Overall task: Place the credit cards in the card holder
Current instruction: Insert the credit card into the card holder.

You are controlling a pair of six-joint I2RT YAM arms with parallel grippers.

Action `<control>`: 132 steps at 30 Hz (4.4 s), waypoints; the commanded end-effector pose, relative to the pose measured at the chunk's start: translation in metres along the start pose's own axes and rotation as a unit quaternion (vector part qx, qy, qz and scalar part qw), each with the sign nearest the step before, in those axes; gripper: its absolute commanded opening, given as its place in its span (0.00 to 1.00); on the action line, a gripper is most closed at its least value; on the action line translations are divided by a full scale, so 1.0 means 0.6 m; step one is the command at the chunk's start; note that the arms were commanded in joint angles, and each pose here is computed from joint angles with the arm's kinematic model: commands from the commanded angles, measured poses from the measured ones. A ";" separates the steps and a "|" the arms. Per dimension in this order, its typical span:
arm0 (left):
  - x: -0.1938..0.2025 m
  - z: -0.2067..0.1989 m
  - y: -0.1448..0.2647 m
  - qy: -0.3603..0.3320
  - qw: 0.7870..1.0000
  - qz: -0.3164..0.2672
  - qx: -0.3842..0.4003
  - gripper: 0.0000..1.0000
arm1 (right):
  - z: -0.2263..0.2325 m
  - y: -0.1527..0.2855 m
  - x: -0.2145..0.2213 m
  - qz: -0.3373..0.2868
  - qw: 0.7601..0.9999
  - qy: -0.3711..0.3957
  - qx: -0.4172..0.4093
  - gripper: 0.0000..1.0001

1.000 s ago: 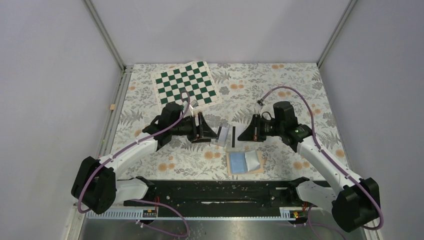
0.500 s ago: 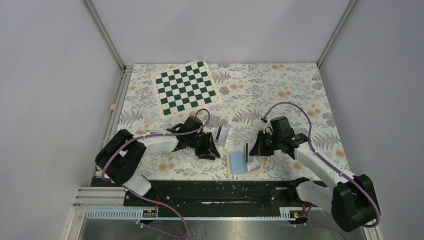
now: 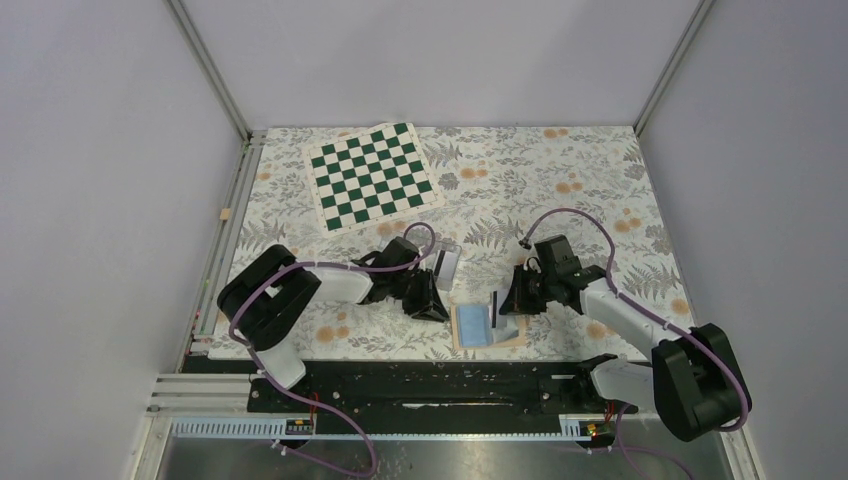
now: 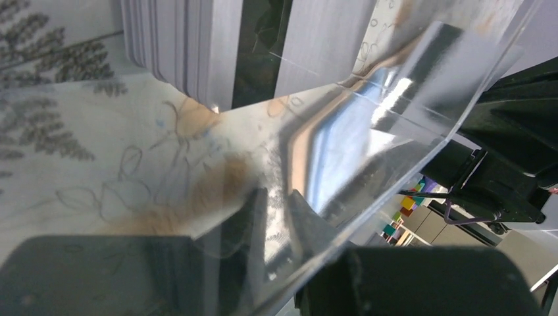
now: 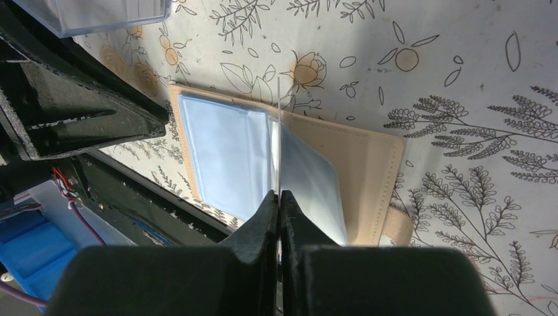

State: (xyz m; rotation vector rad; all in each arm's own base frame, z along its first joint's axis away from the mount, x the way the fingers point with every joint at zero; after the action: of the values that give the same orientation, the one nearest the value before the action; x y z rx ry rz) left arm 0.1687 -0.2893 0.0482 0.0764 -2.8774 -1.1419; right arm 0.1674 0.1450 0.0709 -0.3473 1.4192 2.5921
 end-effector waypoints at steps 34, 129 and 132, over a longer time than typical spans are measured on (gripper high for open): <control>0.011 0.049 -0.036 0.024 0.997 0.010 -0.076 0.04 | 0.011 -0.023 0.023 0.032 0.997 -0.048 -0.055 0.00; 0.028 0.085 -0.020 0.048 0.990 -0.005 -0.131 0.00 | -0.005 -0.027 0.065 0.156 0.980 -0.121 -0.020 0.00; 0.028 0.086 -0.021 0.047 0.990 -0.005 -0.132 0.00 | -0.009 -0.026 0.067 0.141 0.982 -0.124 -0.014 0.00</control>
State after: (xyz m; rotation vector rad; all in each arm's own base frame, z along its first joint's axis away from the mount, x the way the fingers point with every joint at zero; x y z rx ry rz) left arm 0.1656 -0.2930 0.0432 0.1422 -2.8006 -1.1916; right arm 0.1455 0.1652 0.0565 0.1396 1.2685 2.8719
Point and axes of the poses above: each gripper's point midway between its finger pads, its own y axis back along the fingers, its own z axis along the line the jaws close on, x = y × z, the point moved 4 cm from there along y, back along the fingers, and after that the axes turned 3 degrees about y, right-handed, at the moved point
